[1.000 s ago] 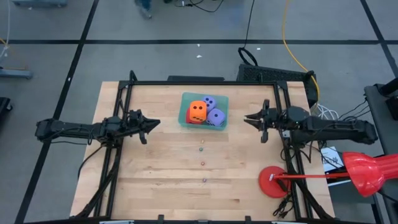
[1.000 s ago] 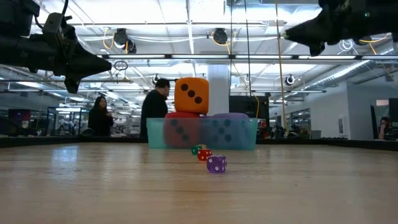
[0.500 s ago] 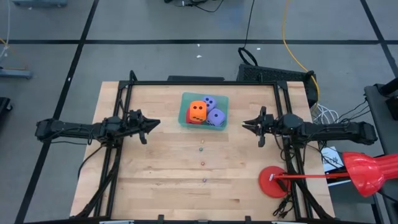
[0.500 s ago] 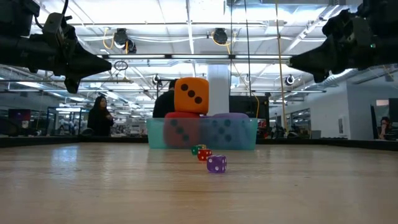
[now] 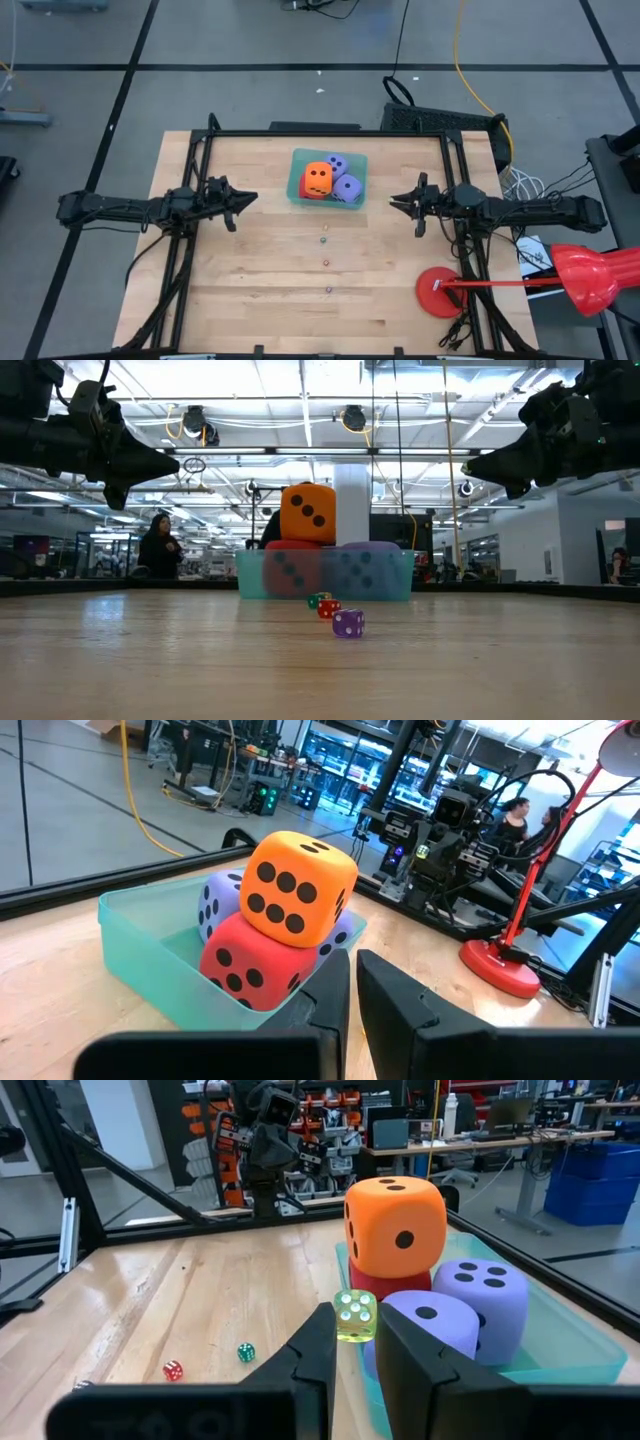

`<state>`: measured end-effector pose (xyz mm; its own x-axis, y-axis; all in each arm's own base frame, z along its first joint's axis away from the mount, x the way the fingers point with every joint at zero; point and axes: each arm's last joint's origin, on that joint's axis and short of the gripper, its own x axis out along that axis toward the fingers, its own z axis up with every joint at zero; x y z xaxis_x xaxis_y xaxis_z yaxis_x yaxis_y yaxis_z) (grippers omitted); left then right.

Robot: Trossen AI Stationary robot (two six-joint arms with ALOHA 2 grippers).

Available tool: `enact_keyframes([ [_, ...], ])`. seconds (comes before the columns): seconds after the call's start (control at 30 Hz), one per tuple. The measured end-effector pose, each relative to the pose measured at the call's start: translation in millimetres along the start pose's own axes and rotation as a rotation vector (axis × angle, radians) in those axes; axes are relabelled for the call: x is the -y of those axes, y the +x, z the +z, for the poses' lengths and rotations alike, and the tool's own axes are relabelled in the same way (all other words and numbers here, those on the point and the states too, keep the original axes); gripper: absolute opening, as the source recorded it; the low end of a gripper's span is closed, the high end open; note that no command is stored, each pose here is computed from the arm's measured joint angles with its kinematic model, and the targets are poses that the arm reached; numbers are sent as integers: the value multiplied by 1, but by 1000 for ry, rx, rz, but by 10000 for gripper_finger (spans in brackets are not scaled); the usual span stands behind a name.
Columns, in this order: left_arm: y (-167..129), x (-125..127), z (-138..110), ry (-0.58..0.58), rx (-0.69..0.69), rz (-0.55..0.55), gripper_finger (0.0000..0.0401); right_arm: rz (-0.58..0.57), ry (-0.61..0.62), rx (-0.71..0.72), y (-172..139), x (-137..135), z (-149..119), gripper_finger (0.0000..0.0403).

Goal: Pick & Place Dice
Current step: Put the small light green dice into the blue bin

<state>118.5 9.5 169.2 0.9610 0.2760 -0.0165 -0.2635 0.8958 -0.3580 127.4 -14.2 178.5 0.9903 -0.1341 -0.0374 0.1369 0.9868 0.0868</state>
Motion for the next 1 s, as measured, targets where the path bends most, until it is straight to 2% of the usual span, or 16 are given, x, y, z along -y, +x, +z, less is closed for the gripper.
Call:
enact_keyframes([
  [0.63, 0, 0, 0, 0, 0, 0, 33, -68, 34, -10, 2, 9, -1, 47],
  [0.83, 0, 0, 0, 0, 0, 0, 33, -163, 68, -54, 8, 18, 3, 47],
  [1.0, 0, 0, 0, 0, -1, 0, 33, -265, 82, -139, 20, 32, 25, 47],
])
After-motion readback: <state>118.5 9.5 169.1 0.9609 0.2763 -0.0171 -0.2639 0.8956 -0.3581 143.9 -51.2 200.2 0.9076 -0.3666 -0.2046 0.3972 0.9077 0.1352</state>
